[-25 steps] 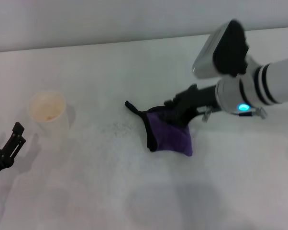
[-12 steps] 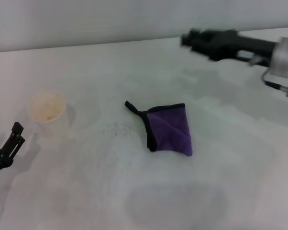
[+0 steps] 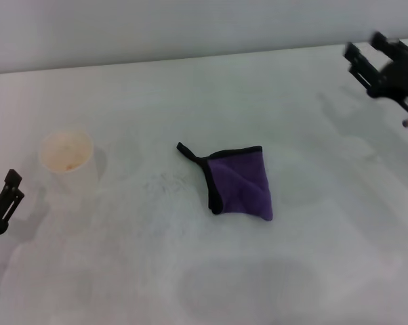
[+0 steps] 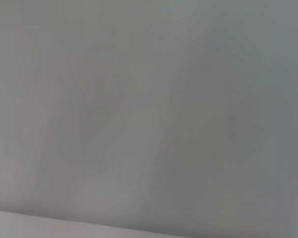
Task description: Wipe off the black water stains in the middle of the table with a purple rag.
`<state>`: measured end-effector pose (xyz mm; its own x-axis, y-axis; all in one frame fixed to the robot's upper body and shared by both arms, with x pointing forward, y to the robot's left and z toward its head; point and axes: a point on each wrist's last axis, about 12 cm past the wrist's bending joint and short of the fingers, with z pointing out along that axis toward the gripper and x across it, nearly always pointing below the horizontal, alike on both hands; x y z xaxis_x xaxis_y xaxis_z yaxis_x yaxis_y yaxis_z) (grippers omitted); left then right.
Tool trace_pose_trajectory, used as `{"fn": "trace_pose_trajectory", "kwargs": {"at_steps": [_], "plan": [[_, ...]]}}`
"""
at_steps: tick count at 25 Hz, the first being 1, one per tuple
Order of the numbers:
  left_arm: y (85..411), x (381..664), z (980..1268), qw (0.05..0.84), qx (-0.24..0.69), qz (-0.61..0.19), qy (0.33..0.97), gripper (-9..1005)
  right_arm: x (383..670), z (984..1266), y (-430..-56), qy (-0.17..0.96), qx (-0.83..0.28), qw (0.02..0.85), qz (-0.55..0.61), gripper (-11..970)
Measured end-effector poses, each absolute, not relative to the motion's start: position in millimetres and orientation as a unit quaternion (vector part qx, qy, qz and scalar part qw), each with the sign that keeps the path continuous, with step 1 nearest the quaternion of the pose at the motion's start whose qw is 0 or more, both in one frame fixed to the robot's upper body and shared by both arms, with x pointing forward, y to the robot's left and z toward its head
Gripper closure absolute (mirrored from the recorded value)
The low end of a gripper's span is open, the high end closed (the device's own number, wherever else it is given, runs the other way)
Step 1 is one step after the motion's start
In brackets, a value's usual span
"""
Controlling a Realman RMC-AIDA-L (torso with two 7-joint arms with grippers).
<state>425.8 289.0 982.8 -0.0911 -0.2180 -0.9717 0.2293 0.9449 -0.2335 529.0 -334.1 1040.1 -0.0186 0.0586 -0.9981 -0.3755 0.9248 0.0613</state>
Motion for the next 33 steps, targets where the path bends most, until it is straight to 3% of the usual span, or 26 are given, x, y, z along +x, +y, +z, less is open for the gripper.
{"fn": "trace_pose_trajectory", "kwargs": {"at_steps": [5, 11, 33], "plan": [[291, 426, 983, 0.677, -0.005, -0.161, 0.718, 109, 507, 1018, -342, 0.709, -0.061, 0.699, 0.072, 266], [295, 423, 983, 0.682, -0.022, -0.152, 0.715, 108, 492, 1010, -350, 0.72, -0.037, 0.691, 0.058, 85], [292, 423, 984, 0.687, -0.028, -0.151, 0.71, 109, 484, 993, -349, 0.759, -0.01, 0.648, 0.058, 85]]}}
